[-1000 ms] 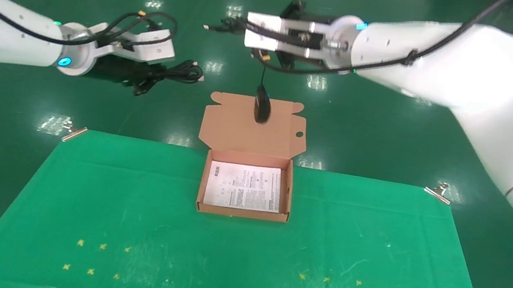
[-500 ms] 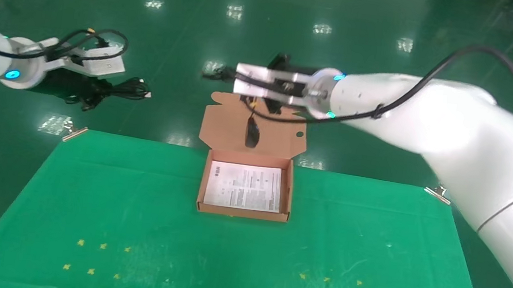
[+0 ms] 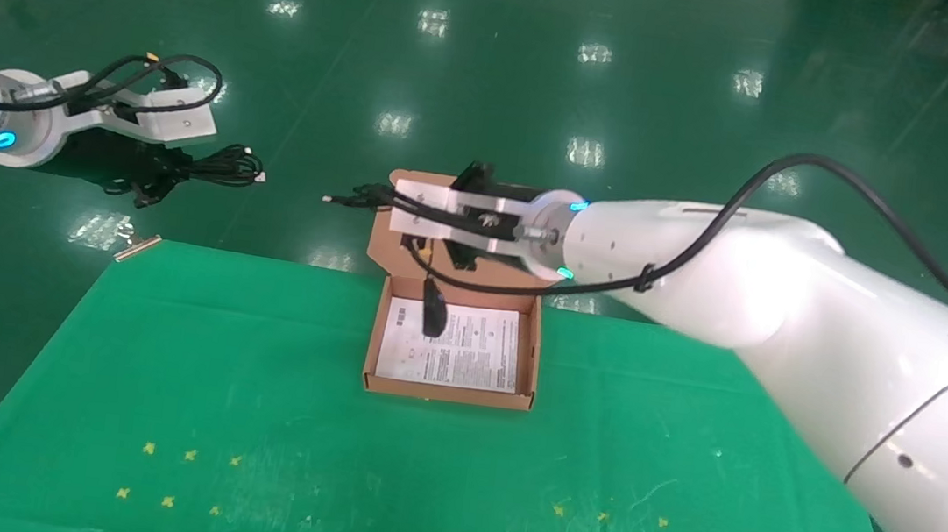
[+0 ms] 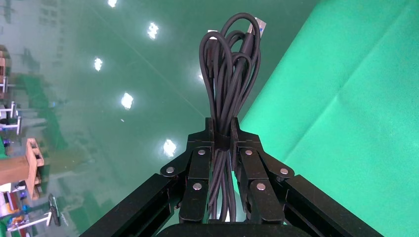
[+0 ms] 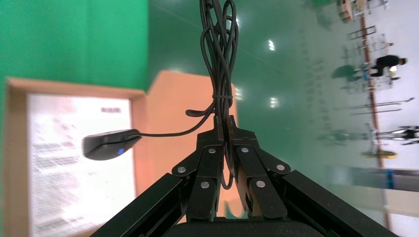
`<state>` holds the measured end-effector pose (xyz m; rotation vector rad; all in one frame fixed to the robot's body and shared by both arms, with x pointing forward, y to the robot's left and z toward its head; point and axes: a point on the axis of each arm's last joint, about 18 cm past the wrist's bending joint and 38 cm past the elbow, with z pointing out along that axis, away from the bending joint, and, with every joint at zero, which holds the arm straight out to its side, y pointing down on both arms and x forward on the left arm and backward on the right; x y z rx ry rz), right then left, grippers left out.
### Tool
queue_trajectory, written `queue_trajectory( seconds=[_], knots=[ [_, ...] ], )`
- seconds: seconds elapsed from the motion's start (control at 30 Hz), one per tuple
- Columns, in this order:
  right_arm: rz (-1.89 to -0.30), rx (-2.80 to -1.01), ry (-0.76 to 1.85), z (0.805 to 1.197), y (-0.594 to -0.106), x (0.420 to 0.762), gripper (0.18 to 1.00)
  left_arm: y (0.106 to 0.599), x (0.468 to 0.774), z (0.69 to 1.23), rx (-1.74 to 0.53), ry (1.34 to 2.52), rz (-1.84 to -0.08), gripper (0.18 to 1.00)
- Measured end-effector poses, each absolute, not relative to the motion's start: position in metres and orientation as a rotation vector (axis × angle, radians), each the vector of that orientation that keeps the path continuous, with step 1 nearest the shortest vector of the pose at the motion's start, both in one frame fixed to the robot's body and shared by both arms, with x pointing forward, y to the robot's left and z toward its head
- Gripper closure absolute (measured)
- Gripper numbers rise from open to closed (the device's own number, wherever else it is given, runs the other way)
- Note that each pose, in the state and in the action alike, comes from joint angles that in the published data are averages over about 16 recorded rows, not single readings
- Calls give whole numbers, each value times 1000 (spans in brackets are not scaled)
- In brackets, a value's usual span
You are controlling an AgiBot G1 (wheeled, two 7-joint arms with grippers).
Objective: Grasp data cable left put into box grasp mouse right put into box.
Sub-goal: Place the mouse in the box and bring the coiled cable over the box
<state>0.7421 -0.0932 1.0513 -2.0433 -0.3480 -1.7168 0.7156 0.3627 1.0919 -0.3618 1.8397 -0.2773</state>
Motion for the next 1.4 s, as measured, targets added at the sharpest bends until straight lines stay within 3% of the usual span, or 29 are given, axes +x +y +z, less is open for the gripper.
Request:
queue_trajectory(
  seconds=[0.77,1.4],
  knots=[
    [-1545,-2197,-71,960,-124,766,986,361,712,1090,-364,1835,-275,949],
    [-1519,-2185,-64,940,-118,766,986,361,712,1090,-365,1834,-275,949]
  ],
)
